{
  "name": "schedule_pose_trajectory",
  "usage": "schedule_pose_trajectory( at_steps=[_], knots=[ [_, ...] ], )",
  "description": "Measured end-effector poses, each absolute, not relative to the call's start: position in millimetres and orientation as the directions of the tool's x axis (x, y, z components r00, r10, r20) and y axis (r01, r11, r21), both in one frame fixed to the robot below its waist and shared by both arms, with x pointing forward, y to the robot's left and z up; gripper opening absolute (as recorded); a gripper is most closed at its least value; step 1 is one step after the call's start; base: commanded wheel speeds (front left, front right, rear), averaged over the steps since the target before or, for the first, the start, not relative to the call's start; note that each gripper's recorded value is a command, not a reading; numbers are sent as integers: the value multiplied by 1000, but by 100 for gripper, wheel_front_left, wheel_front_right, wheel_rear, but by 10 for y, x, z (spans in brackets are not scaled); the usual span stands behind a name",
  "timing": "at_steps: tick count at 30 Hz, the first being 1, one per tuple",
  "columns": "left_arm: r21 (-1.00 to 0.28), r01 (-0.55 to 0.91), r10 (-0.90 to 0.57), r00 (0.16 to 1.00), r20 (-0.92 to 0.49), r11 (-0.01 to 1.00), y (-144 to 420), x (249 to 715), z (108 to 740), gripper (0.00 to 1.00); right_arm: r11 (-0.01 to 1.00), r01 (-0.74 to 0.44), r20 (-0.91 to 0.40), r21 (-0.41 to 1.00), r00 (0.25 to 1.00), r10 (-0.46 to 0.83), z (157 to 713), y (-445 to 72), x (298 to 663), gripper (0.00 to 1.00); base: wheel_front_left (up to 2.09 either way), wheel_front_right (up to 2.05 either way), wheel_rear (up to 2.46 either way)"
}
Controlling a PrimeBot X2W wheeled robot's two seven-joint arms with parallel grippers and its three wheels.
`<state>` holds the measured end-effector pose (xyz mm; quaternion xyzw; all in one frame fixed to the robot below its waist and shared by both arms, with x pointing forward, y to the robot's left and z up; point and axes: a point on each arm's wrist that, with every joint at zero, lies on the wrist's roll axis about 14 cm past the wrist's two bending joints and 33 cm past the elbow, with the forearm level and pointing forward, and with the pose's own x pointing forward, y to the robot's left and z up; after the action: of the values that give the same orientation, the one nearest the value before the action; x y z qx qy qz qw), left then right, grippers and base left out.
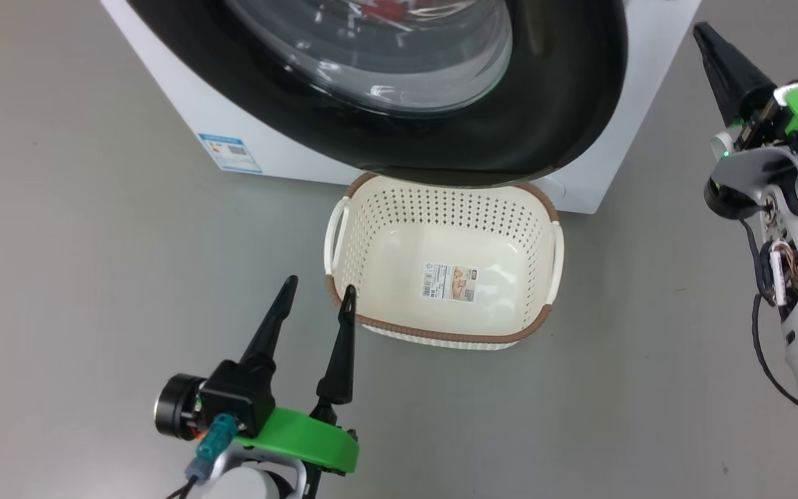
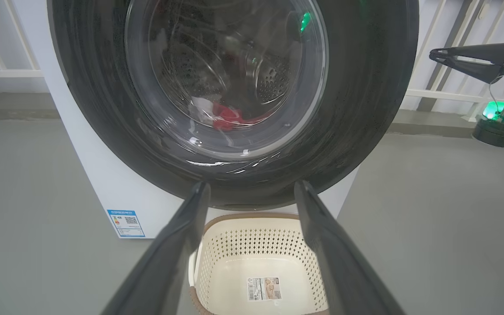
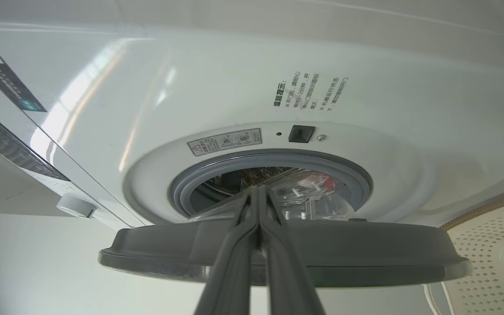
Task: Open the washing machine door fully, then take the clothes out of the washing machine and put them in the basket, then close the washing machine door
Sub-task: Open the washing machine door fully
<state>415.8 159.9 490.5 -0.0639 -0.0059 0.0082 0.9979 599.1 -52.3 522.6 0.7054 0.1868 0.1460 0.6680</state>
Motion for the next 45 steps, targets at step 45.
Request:
schedule_pose_trajectory(
  at_steps=[45],
  knots=[
    [-138,-40,42,999,11,990,1634,4206,4928,100,-13,100,-55,995,642,764,5189,208,5798,0,0,0,0]
  ],
)
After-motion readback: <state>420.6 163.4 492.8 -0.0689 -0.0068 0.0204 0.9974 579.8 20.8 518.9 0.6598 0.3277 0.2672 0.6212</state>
